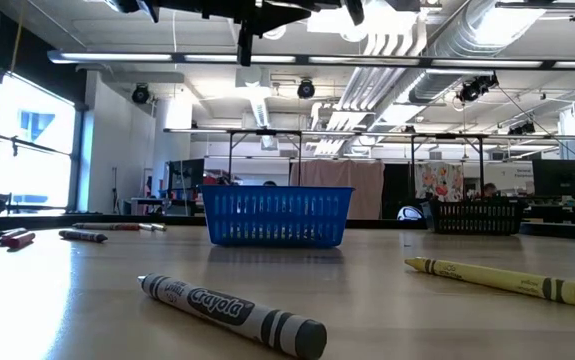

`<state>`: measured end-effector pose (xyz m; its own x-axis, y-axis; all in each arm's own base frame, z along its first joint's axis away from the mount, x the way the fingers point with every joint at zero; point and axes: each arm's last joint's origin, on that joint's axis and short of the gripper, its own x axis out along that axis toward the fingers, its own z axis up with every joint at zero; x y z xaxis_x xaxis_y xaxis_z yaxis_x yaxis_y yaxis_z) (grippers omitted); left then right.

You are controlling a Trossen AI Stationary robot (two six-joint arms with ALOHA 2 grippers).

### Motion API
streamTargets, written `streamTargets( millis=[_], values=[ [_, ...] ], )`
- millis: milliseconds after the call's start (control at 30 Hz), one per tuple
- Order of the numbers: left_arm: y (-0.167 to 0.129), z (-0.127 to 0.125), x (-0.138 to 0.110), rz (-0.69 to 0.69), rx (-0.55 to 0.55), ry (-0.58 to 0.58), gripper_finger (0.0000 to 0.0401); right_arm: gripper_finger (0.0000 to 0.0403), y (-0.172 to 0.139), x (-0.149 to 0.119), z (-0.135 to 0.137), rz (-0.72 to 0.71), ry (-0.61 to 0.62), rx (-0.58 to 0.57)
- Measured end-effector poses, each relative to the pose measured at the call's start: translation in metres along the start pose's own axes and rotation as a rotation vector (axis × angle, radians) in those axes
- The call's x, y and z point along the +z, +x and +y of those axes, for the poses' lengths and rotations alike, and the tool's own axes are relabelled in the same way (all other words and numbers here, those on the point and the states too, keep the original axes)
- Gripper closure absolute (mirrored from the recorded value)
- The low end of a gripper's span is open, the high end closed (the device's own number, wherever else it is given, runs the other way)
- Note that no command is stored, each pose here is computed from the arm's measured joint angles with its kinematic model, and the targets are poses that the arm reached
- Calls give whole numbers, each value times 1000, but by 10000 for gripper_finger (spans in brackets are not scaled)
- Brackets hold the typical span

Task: Sort crayons
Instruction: Put the gray crayon into the orange basket

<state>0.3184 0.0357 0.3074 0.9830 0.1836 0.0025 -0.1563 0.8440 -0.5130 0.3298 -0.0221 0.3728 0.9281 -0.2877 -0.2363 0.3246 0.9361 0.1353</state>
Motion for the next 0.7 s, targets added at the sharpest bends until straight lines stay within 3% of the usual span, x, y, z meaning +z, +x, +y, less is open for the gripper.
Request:
streamTargets(
  millis=[267, 500, 700],
  values=[
    [0, 0, 0, 1, -1, 4, 321, 399, 0, -1, 2, 10, -2, 32],
    [0, 0, 0, 3, 0, 14, 389, 397, -1, -1, 2, 12, -1, 43],
    [0, 0, 0, 6, 2, 12, 396, 373, -1, -1, 1, 23, 0, 40]
  ],
)
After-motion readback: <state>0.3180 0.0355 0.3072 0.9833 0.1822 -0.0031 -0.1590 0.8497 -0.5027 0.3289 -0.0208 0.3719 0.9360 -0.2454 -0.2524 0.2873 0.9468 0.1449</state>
